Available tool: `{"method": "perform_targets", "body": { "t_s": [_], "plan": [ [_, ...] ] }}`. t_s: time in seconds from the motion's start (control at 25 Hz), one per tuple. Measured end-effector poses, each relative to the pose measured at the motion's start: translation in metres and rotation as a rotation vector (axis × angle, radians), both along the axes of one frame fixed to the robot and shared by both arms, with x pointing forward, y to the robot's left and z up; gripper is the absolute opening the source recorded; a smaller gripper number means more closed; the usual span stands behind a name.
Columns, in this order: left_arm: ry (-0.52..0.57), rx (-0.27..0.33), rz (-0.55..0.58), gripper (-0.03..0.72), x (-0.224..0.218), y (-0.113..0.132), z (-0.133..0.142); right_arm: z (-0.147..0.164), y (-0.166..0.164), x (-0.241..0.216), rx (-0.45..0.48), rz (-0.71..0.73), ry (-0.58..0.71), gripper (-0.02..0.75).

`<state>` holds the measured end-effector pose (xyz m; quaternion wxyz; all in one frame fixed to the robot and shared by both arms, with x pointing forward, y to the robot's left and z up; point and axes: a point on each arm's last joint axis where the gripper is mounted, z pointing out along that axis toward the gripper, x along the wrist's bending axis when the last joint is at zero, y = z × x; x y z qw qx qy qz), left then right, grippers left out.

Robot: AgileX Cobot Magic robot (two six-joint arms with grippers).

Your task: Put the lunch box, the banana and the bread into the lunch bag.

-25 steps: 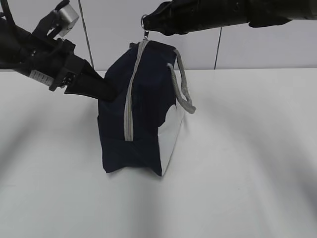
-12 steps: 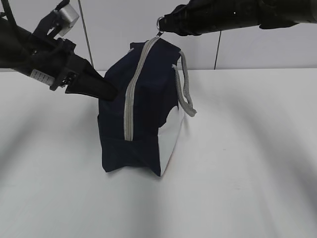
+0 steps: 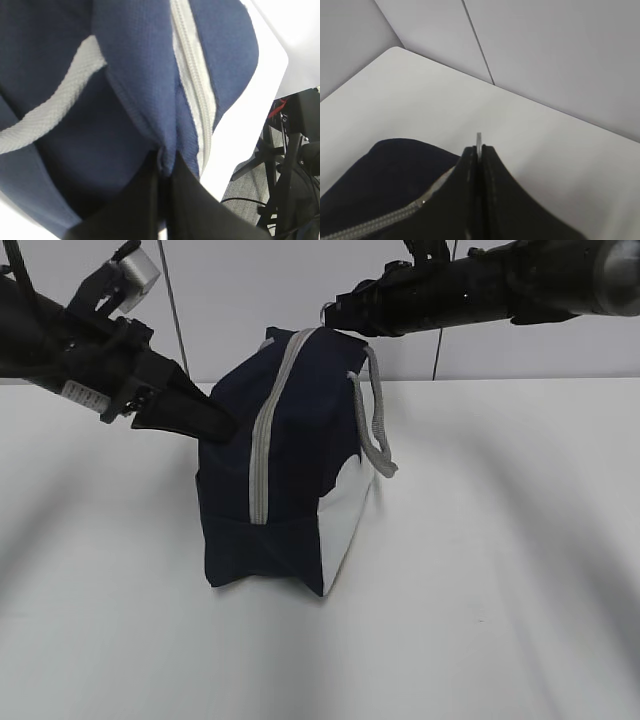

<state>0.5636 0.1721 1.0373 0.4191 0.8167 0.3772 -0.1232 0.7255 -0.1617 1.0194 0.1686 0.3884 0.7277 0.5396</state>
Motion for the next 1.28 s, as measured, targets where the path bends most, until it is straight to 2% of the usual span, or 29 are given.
{"method": "perform_targets", "body": {
  "t_s": [0.32,0.92,1.28],
  "plan": [
    [0.000,0.003,-0.002,0.001,0.000,0.000,0.000,-0.014,0.001,0.019,0.021,-0.011,0.006,-0.016],
    [-0.005,0.017,-0.006,0.000,0.000,0.001,-0.001,-0.002,0.001,0.043,0.067,0.046,-0.067,-0.016],
    [0.003,0.024,-0.007,0.002,0.001,0.001,-0.005,-0.001,0.000,0.043,0.114,0.096,-0.037,-0.016]
  ]
}}
